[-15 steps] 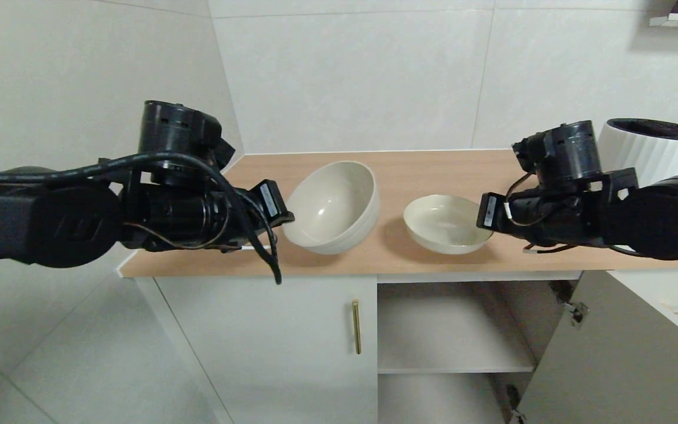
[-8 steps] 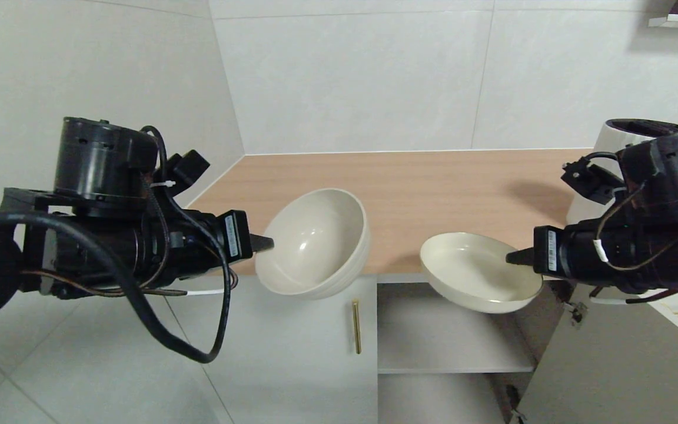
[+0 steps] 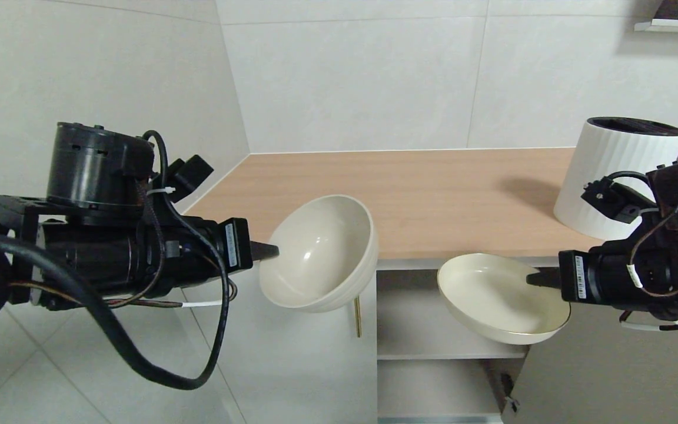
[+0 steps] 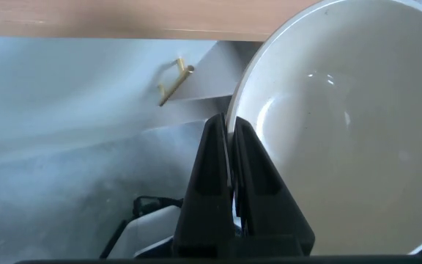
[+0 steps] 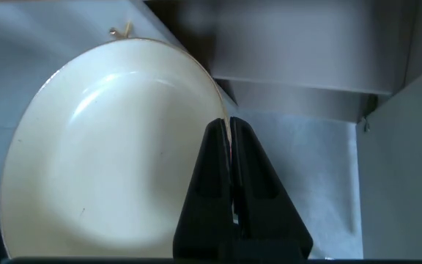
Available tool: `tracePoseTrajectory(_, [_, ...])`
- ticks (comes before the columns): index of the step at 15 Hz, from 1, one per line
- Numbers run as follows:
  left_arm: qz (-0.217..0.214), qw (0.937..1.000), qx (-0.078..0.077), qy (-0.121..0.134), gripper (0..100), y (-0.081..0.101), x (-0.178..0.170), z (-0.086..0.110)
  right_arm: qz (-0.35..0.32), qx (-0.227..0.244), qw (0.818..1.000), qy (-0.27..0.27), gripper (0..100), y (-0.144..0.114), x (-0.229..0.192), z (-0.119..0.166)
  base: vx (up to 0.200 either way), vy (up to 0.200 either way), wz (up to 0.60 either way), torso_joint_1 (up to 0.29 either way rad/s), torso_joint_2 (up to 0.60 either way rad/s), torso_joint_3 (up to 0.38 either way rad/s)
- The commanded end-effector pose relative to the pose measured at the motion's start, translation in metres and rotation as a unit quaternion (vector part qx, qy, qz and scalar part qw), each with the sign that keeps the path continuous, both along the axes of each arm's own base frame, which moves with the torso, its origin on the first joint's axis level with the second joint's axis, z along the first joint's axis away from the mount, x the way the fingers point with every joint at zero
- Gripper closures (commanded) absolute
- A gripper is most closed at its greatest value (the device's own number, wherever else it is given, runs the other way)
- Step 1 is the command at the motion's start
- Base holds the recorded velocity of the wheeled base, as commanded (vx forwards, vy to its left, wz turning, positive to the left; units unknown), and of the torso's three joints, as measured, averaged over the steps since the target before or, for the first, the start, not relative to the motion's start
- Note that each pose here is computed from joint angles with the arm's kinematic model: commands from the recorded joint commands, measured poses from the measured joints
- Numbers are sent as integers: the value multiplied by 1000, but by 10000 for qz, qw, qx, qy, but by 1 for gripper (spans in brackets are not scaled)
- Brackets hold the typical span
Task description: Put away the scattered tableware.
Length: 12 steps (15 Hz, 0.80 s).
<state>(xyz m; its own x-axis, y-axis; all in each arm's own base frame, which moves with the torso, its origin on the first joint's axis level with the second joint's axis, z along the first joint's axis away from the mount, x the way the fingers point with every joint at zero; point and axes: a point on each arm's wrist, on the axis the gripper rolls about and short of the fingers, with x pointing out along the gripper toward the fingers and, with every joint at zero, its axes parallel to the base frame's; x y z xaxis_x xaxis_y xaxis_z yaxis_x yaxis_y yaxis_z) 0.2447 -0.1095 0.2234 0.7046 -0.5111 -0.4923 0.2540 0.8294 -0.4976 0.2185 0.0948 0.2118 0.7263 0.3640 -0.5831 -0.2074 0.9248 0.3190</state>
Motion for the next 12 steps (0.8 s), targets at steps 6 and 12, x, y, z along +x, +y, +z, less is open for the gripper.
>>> tracePoseTrajectory(6, [-1,9999,70,157,100,-3,7,-9,-112,-112,9995,258,100,3,19,-19,0,0,0,0,0,0])
tracePoseTrajectory(12, [-149,9994,214,227,100,-8,7,-16,-179,-135,9993,306,100,2,28,-27,0,0,0,0,0,0])
